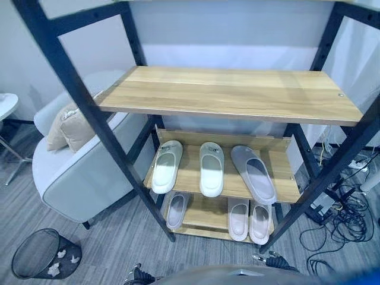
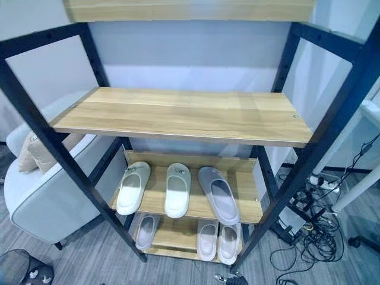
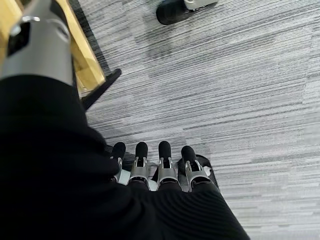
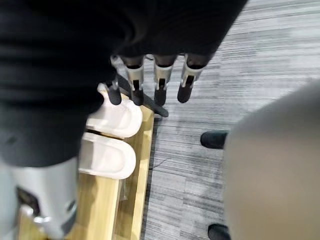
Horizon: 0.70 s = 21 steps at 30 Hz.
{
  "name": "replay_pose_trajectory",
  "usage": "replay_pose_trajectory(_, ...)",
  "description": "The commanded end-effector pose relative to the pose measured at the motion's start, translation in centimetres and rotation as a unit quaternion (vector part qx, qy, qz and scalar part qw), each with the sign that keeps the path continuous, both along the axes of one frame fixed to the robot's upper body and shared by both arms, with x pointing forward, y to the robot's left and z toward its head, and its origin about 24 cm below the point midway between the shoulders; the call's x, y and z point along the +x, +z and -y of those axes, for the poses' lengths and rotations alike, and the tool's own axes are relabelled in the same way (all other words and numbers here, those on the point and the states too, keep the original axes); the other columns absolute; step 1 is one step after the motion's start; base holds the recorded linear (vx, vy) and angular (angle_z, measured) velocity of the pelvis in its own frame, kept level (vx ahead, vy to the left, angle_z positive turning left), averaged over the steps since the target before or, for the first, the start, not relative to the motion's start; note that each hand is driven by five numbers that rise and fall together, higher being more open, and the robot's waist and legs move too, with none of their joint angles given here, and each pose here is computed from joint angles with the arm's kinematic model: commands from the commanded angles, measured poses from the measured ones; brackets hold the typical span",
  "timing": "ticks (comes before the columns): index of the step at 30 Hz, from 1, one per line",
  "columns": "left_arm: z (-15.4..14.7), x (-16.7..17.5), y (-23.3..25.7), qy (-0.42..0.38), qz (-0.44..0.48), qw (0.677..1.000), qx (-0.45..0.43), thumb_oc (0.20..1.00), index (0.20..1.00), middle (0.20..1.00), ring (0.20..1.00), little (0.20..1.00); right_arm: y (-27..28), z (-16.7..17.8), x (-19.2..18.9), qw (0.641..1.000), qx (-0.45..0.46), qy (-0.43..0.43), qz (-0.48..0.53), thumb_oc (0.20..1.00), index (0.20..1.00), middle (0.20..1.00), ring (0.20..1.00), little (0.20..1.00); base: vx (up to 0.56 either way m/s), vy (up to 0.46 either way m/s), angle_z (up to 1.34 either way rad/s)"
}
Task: Arrange the slippers neatly on the shoe rack.
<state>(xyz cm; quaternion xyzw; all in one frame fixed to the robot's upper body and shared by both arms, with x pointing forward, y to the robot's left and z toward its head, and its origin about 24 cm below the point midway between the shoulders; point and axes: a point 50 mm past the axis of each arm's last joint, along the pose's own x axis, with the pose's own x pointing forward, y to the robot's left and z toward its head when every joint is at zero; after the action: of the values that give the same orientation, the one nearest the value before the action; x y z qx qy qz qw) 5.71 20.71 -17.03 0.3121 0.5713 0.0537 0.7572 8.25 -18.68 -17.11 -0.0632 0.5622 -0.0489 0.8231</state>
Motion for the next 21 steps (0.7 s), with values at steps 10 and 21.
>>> replay_pose_trajectory(10, 1.0, 1.6, 0.0, -0.029, 0.004, 1.0, -0.005, 1.0, 1.0, 1.0, 1.0, 1.0, 0.2, -5.6, 1.9, 0.994, 0.094, 0.056, 0.023, 1.0, 1.0, 1.0, 1.0, 1.0, -0.02, -0.013, 0.1)
replay_pose_trajectory(21, 2.4, 2.8, 0.0, -0.075, 0.019, 0.996, -0.039, 1.0, 1.0, 1.0, 1.0, 1.0, 2.7, -8.0, 8.7, 0.967, 0.168, 0.171, 0.083, 1.0, 1.0, 1.0, 1.0, 1.0, 0.01, 0.023, 0.12)
